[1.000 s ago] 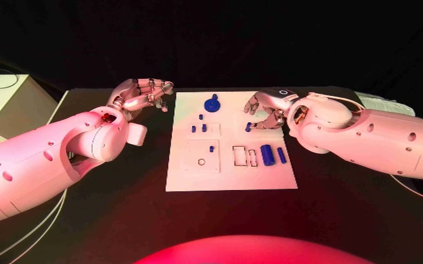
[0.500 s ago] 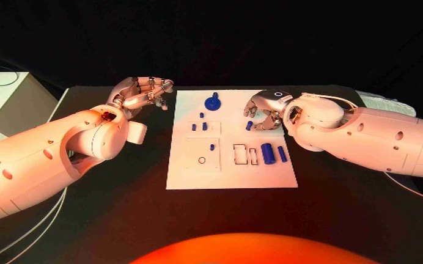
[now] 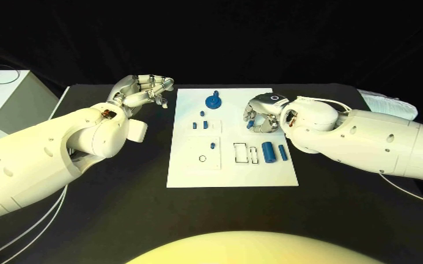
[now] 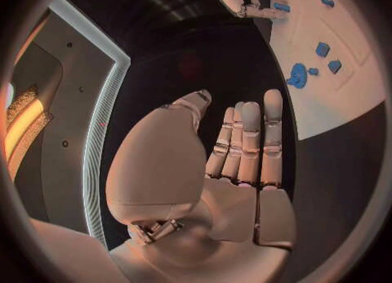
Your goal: Assemble the parts on the task board
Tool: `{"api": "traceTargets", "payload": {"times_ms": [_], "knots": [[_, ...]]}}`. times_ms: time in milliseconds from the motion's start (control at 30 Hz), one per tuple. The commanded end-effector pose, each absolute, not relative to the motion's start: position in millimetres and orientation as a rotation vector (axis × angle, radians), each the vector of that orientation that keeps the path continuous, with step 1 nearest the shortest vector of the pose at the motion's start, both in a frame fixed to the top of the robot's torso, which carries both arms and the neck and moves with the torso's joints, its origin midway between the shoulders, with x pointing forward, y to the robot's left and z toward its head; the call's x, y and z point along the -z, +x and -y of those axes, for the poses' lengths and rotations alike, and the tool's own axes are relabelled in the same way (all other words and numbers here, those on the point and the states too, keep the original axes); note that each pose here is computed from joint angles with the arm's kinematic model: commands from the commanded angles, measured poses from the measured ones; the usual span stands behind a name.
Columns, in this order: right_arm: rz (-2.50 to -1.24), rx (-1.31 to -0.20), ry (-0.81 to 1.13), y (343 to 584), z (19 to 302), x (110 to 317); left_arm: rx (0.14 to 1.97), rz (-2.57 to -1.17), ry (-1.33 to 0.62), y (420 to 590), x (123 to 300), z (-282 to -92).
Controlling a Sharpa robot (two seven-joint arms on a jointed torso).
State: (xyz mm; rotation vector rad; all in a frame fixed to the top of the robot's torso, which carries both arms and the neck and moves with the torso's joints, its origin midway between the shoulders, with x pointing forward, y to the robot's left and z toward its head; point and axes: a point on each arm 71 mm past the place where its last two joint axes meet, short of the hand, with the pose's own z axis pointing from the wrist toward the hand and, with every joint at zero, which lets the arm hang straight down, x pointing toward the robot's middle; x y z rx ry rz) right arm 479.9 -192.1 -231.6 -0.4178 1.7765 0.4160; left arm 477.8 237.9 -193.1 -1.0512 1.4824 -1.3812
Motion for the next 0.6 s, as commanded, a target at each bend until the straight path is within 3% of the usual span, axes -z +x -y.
{"api": "traceTargets", "payload": {"times_ms": [33,600], "knots": [[-1.793,-0.408,-0.45,479.4,190.8,235.4,1.392,-1.472,-1.049,477.6,191.7,-237.0],[-1.748,-0.449,-0.42,478.9,187.3,236.4,1.387,-1.473,-1.052,477.5,191.8,-237.9]]}}
